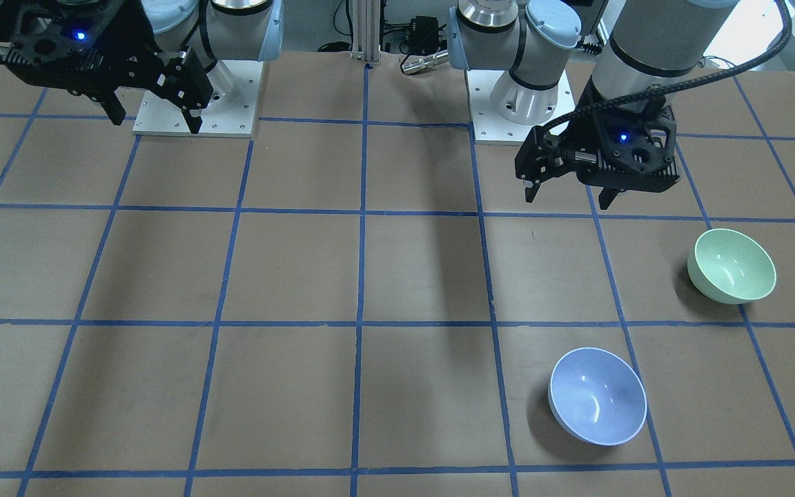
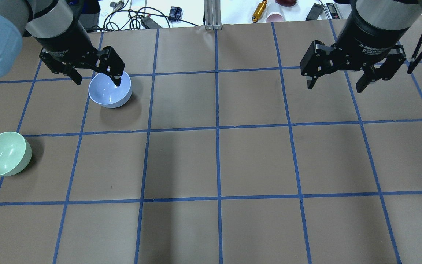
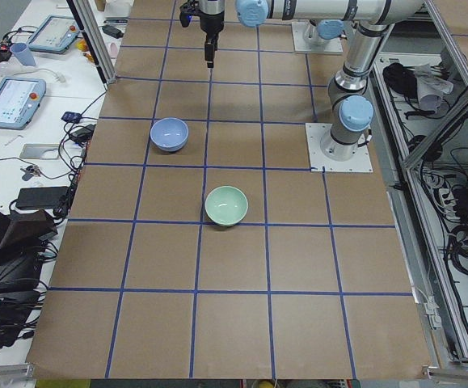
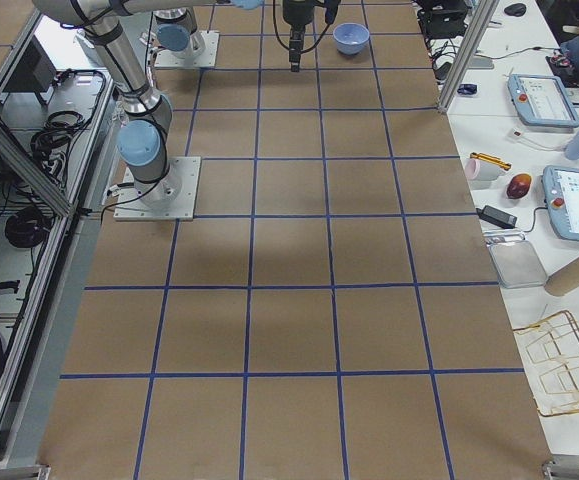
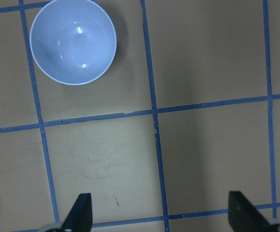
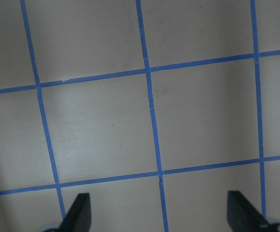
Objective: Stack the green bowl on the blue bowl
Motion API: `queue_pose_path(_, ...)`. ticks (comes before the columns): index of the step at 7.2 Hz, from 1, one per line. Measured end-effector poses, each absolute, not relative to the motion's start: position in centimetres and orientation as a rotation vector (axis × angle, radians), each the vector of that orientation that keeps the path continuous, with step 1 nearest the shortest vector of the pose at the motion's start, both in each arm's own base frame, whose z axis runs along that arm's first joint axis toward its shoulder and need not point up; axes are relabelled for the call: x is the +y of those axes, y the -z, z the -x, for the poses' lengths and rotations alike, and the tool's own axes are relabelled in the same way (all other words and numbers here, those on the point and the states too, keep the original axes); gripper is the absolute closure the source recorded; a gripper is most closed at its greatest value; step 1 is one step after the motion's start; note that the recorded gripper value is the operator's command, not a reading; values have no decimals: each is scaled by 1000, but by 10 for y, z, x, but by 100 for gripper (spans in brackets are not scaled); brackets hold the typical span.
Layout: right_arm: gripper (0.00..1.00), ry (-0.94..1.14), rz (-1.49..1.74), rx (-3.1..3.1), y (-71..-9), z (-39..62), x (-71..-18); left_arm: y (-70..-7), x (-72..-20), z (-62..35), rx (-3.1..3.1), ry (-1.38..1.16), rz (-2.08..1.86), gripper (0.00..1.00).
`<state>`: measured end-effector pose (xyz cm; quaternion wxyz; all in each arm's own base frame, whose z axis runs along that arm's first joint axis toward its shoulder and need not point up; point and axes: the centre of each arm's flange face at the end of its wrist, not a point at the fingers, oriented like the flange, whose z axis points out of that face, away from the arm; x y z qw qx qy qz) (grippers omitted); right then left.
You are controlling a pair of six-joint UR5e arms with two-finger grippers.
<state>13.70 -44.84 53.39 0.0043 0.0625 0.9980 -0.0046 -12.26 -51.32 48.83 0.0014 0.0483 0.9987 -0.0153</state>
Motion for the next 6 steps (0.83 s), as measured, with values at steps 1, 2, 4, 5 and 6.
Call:
queue_pose_path(1,0,14,-196,3127,-534,-137,-448,-491,-510,124,3134,55,-152,0)
queue_pose_path(2,0,14,-196,3127,-534,-137,-448,-497,-505,123,3130,72,-151,0)
queue_pose_path(4,0,15,-196,3127,-534,-137,-448,-501,-501,119,3105,74,-149,0)
queue_pose_path(5,0,15,-196,3127,-534,-137,-448,-502,-500,118,3097,78,-148,0)
queue_pose_path(6,0,14,-196,3127,-534,-137,-448,-501,-500,118,3097,74,-147,0)
